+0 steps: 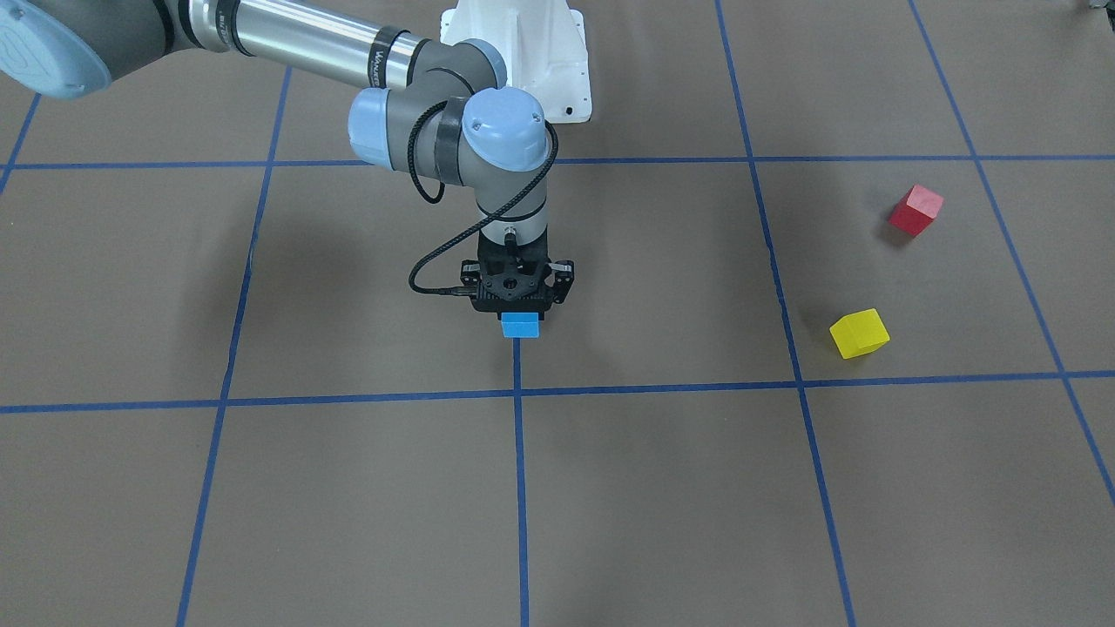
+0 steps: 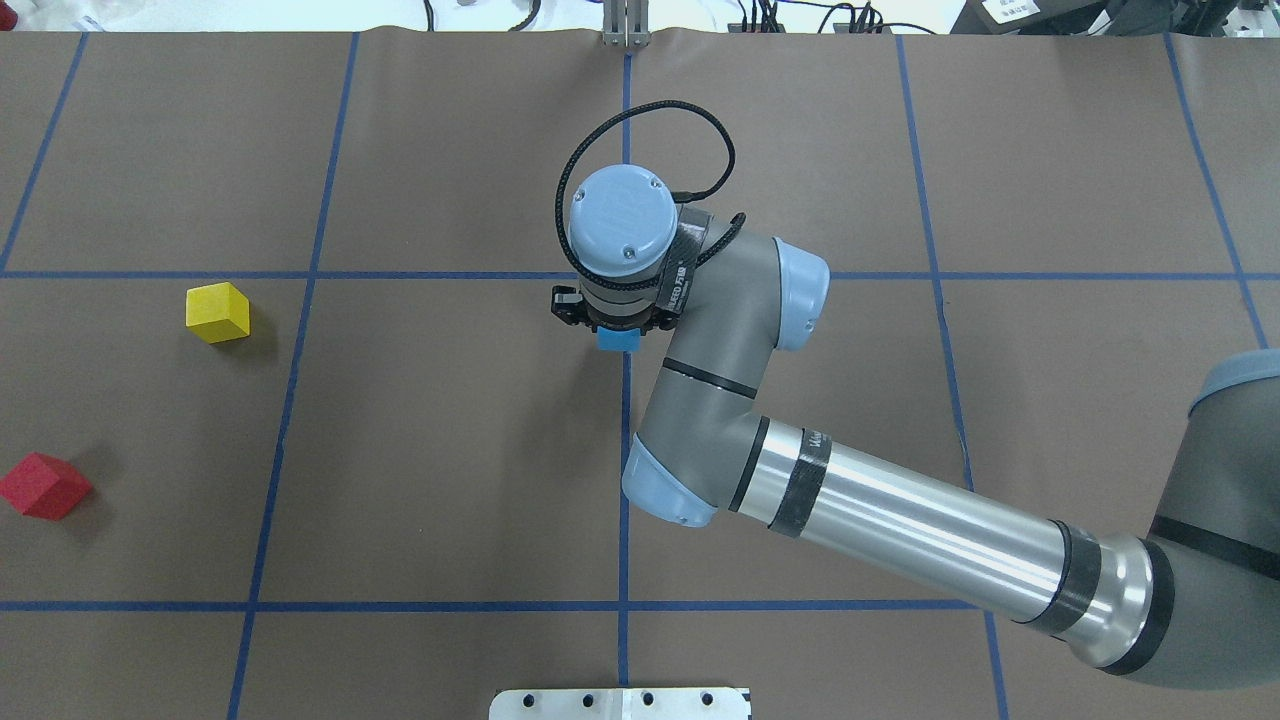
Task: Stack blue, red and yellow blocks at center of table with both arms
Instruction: 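Carry the blue cube with the right gripper to the table center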
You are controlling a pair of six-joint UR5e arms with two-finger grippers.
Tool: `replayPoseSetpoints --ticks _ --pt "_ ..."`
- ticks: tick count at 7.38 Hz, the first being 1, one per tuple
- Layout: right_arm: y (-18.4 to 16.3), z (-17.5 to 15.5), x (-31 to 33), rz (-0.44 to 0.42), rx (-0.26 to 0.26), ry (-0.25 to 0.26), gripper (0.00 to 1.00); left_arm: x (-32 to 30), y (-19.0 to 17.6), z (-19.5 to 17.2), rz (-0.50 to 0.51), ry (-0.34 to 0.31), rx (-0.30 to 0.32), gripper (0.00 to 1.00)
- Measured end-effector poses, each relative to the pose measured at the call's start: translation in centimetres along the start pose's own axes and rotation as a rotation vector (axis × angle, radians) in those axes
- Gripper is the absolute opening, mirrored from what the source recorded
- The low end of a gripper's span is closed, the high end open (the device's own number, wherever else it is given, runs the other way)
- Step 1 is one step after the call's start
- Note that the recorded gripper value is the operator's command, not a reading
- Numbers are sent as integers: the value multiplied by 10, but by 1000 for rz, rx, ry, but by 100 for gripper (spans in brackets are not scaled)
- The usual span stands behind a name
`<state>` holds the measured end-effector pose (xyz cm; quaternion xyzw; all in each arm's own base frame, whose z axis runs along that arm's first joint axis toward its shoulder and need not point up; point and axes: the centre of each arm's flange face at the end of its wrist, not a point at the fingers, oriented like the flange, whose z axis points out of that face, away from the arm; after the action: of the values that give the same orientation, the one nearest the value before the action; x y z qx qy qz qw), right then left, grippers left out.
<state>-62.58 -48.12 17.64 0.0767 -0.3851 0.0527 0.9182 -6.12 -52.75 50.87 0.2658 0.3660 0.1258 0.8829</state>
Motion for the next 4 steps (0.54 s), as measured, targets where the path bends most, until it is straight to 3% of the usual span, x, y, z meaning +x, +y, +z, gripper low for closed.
replayPoseSetpoints --ticks 1,2,4 --pt "9 10 1 -25 0 10 55 0 0 0 0 0 0 100" --pt "14 17 4 -37 -3 19 99 0 0 0 -1 0 -1 100" --pt "19 20 3 -42 6 24 100 0 0 0 0 0 0 100"
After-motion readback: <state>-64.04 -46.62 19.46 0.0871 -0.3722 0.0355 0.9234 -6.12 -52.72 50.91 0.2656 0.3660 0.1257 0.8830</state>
